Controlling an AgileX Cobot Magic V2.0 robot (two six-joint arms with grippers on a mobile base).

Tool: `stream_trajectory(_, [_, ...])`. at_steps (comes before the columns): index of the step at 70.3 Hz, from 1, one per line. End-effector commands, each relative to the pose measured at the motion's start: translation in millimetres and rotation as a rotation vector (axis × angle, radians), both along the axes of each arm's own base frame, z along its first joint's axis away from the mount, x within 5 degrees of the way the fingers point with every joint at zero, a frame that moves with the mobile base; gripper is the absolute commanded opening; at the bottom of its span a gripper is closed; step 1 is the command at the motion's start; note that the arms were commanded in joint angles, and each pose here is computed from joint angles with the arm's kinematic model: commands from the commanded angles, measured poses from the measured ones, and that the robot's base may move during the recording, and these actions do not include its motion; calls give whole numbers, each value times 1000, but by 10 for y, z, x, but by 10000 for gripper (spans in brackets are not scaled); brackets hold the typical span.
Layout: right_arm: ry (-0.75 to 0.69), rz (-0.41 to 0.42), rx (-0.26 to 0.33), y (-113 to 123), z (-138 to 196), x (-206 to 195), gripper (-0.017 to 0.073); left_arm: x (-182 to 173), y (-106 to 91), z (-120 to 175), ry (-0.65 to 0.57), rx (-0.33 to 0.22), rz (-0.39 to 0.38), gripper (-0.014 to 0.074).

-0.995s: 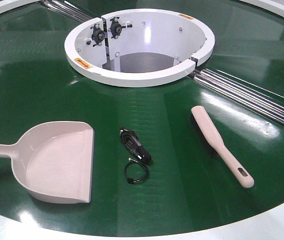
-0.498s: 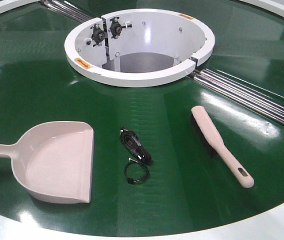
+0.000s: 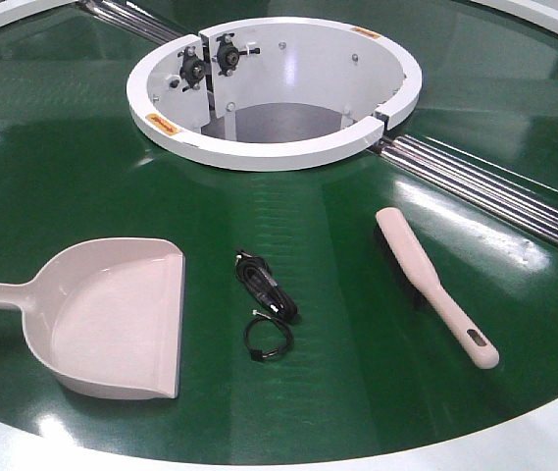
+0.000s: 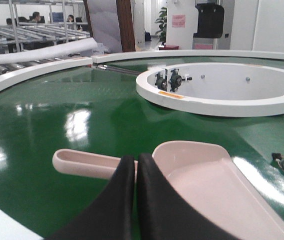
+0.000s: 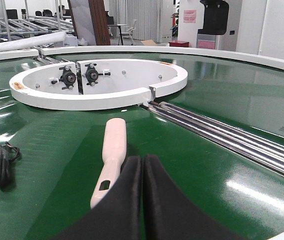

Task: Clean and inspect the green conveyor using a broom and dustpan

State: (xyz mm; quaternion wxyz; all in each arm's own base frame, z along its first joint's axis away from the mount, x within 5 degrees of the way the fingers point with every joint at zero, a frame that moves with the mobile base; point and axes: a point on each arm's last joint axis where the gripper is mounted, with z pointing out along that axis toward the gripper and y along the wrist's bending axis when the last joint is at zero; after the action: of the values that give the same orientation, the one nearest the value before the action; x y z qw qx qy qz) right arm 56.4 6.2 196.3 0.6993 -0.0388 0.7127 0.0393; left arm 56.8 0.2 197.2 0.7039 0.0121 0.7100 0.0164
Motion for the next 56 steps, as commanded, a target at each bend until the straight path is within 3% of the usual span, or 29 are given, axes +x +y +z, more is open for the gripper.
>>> stream_trajectory(1, [-74, 2, -6, 2, 23, -3, -1, -6, 0, 45, -100, -7, -3, -6])
stream_trajectory(16, [-267, 7, 11, 5, 199, -30, -1, -36, 8, 210, -279, -20, 4, -6])
stream_trajectory(25, [-360, 8, 19, 2, 381, -71, -1, -99, 13, 442, -420, -90, -7, -6])
stream_trajectory(34, [-397, 5, 23, -8, 712, -141, -1, -192, 11, 754, -504, -100, -14, -6])
stream_trajectory(46, [-366, 0, 20, -14, 1290, -150, -1, -224, 8, 1270, -510, -101, -19, -6])
stream_trajectory(56, [-279, -3, 11, 6, 1740, 56, -1, -72, 2, 1714, -413, -101, -20, -6])
